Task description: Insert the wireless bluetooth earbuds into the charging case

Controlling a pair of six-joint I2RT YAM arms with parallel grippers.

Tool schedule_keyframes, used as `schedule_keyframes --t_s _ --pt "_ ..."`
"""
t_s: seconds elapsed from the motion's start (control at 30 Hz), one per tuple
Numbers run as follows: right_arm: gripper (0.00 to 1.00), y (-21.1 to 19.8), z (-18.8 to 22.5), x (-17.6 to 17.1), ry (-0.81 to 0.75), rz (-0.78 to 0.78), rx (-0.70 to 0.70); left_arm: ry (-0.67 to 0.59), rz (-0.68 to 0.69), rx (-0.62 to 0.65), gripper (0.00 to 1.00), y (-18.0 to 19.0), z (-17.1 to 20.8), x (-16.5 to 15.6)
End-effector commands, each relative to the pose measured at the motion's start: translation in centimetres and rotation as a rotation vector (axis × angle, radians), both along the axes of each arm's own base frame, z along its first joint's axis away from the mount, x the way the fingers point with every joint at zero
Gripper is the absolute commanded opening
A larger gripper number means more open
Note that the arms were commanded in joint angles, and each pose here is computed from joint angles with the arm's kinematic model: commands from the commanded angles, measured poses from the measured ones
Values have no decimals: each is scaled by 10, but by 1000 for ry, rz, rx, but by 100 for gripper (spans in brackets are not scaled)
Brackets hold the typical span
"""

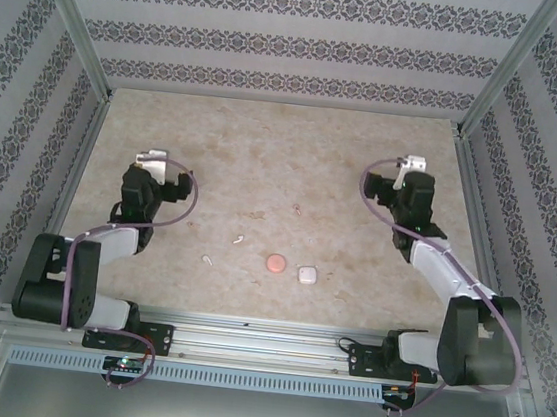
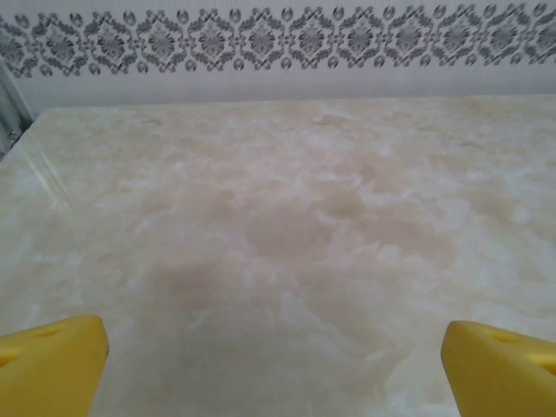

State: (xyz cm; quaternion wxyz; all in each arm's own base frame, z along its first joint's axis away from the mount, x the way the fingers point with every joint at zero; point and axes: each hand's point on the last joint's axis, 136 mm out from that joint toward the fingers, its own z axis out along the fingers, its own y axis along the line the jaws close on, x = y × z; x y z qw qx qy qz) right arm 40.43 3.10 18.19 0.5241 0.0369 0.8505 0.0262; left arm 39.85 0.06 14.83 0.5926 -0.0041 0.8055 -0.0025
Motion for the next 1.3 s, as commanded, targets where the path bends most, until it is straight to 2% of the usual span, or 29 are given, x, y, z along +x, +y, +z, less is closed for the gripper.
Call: schedule_keyframes --t_s 0.0,0.1,0.2,0.33,0.43,0.5,0.7,0.83,0.97,1.27 --pt "98 22 -34 -47 324 -13 22 98 -79 -101 94 -17 11 0" --pt "98 58 -35 -74 438 47 12 190 -160 -194 87 -42 13 1" --pt "89 93 -47 -100 539 114 48 286 -256 -236 84 -79 0 -8" --pt "80 122 -75 -134 709 181 75 374 -372 -224 84 -124 -17 -28" --pt "79 129 -86 -160 813 174 47 467 -436 -221 83 -145 -31 -42" --pt "79 136 -90 -174 847 172 66 499 -491 -197 88 -158 -38 -51" --pt "81 159 -104 -202 921 200 111 447 -614 -84 100 -181 -43 -68" --pt "79 165 -114 -207 961 214 96 281 -749 -31 100 -201 -25 -80" --pt "78 164 -120 -210 992 193 82 242 -882 -2 98 -217 -15 -94" --pt "77 172 -137 -216 1030 200 30 155 -1028 19 97 -236 -3 -111"
